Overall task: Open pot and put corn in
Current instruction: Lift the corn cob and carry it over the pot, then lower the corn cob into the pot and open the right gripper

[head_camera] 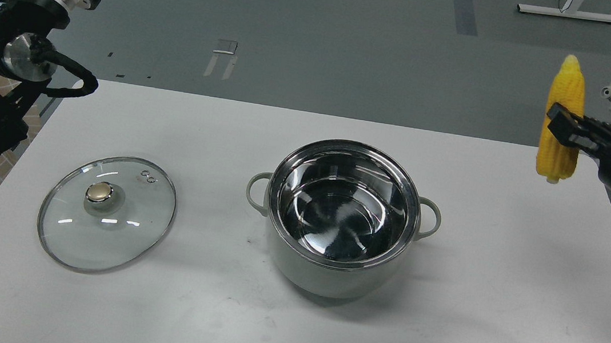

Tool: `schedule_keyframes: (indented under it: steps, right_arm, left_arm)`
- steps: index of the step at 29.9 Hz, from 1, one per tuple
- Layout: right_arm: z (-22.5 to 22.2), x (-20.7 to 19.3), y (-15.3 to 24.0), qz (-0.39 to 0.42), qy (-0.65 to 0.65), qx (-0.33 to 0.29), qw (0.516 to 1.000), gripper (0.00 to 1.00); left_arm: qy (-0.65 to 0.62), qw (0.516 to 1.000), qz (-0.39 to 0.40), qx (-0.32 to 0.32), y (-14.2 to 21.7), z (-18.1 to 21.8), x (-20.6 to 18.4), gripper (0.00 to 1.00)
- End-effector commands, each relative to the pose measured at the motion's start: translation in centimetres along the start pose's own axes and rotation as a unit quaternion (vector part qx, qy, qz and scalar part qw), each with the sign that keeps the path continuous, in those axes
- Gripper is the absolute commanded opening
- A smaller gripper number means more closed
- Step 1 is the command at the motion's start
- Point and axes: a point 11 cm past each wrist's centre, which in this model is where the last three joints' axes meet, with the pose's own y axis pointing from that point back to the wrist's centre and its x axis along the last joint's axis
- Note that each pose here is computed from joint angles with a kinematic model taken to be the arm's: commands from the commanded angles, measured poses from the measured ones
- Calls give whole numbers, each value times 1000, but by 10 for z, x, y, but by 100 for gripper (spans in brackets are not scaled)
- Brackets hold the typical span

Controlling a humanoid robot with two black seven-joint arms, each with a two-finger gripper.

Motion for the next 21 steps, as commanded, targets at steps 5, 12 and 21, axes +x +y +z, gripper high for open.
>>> schedule_keyframes:
  steps: [5,12,21]
  right_arm:
    - [-107,-76,-53,-122,37,128,984,0]
    - [-135,-143,-60,-199,77,153,965,0]
    - [-135,-149,-64,-202,80,151,964,0]
  left_arm:
    - [-1,1000,-5,-7,-6,7,-4,97]
    - [-3,1000,-7,-12,-8,11,-6,97]
    - [-3,1000,-9,-15,-11,14,-8,97]
